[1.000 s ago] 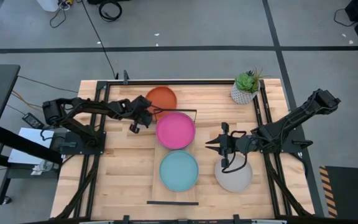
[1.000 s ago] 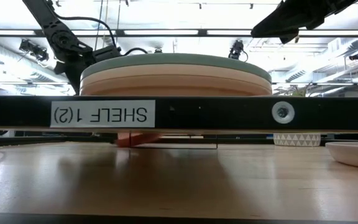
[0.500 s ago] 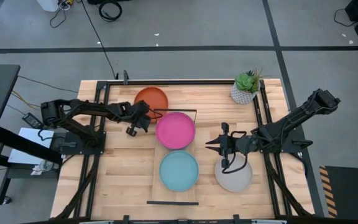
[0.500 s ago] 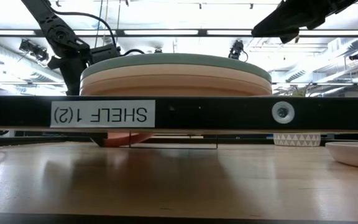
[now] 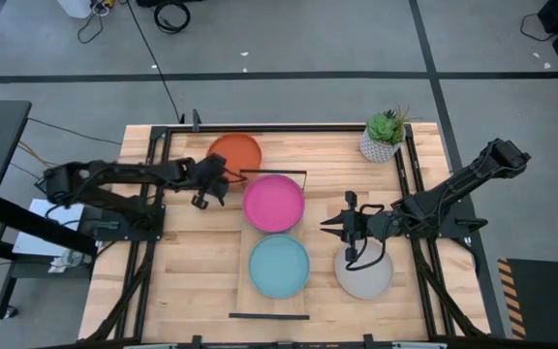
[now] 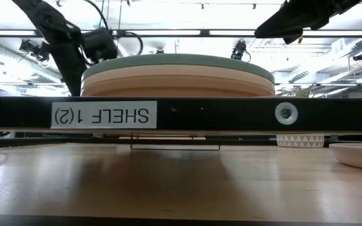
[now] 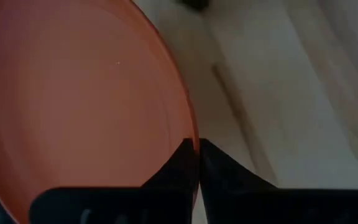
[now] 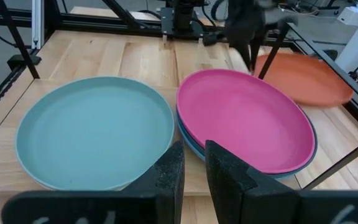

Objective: Place and stack plates onto a shelf
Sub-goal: Stack the orange plate on top of the pink plate

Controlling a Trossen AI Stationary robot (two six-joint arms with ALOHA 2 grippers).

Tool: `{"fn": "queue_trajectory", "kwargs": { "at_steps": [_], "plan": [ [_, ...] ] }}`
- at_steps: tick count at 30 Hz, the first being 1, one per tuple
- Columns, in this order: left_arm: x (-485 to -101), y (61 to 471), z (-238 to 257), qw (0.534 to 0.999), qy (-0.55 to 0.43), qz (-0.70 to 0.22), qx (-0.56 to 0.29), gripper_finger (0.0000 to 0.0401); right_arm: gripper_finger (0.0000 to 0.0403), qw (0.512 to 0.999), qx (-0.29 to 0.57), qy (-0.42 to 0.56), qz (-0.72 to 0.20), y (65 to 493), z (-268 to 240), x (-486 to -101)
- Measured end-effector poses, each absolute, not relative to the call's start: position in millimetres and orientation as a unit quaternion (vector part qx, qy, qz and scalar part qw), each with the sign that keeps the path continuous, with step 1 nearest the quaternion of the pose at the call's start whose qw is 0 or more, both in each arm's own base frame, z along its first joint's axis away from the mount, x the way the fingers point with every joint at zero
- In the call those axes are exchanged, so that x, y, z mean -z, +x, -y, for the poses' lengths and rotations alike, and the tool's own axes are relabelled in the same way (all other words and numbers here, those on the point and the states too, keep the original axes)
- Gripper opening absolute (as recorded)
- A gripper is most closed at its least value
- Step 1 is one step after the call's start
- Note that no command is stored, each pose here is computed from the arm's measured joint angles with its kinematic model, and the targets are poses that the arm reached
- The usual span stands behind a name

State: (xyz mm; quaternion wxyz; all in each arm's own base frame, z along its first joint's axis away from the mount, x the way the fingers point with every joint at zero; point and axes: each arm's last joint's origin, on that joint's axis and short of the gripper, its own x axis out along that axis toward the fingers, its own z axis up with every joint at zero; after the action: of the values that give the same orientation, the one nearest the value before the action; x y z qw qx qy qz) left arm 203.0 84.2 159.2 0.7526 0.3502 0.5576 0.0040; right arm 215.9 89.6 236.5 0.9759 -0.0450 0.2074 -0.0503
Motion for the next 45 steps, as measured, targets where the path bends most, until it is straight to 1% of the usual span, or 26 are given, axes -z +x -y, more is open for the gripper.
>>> {"fn": "queue_trajectory", "kwargs": {
  "at_steps": [3, 7, 10, 12, 14, 20, 22, 24, 28, 31, 34, 38, 41, 45],
  "plan": [
    [-176, 194, -83, 0.755, 0.36, -0.547, -0.047, 0.0014, 0.007, 0.976, 0.05, -0.045, -0.208, 216, -90, -237],
    [-200, 185, -81, 0.759, 0.371, -0.518, -0.136, 0.0014, 0.007, 0.977, 0.05, -0.044, -0.204, 216, -90, -237],
    [-218, 180, -80, 0.768, 0.36, -0.486, -0.21, 0.0014, 0.007, 0.977, 0.05, -0.044, -0.202, 216, -90, -238],
    [-229, 179, -79, 0.779, 0.346, -0.462, -0.244, 0.0014, 0.007, 0.977, 0.05, -0.044, -0.201, 216, -90, -238],
    [-237, 179, -76, 0.79, 0.337, -0.44, -0.261, 0.0014, 0.007, 0.977, 0.05, -0.044, -0.201, 216, -90, -238],
    [-265, 191, -60, 0.823, 0.358, -0.356, -0.259, 0.0014, 0.007, 0.977, 0.05, -0.044, -0.202, 216, -90, -238],
    [-273, 196, -52, 0.828, 0.383, -0.328, -0.246, 0.0014, 0.007, 0.977, 0.05, -0.044, -0.202, 216, -90, -238],
    [-278, 201, -41, 0.829, 0.422, -0.299, -0.215, 0.0014, 0.007, 0.977, 0.05, -0.045, -0.203, 216, -90, -237],
    [-280, 206, -17, 0.829, 0.49, -0.248, -0.106, 0.0016, 0.007, 0.976, 0.051, -0.045, -0.205, 216, -90, -237],
    [-280, 208, -3, 0.842, 0.495, -0.211, -0.032, 0.0021, 0.007, 0.976, 0.05, -0.045, -0.206, 216, -90, -237],
    [-278, 208, 8, 0.865, 0.466, -0.185, 0.028, 0.002, 0.007, 0.976, 0.05, -0.045, -0.206, 216, -90, -237],
    [-275, 207, 17, 0.896, 0.398, -0.169, 0.096, 0.0017, 0.007, 0.976, 0.05, -0.045, -0.205, 216, -90, -237],
    [-268, 205, 18, 0.912, 0.344, -0.19, 0.116, 0.0018, 0.007, 0.976, 0.05, -0.045, -0.205, 216, -90, -237],
    [-258, 205, 19, 0.918, 0.299, -0.23, 0.123, 0.0018, 0.007, 0.976, 0.05, -0.047, -0.205, 216, -90, -237]
  ]
}}
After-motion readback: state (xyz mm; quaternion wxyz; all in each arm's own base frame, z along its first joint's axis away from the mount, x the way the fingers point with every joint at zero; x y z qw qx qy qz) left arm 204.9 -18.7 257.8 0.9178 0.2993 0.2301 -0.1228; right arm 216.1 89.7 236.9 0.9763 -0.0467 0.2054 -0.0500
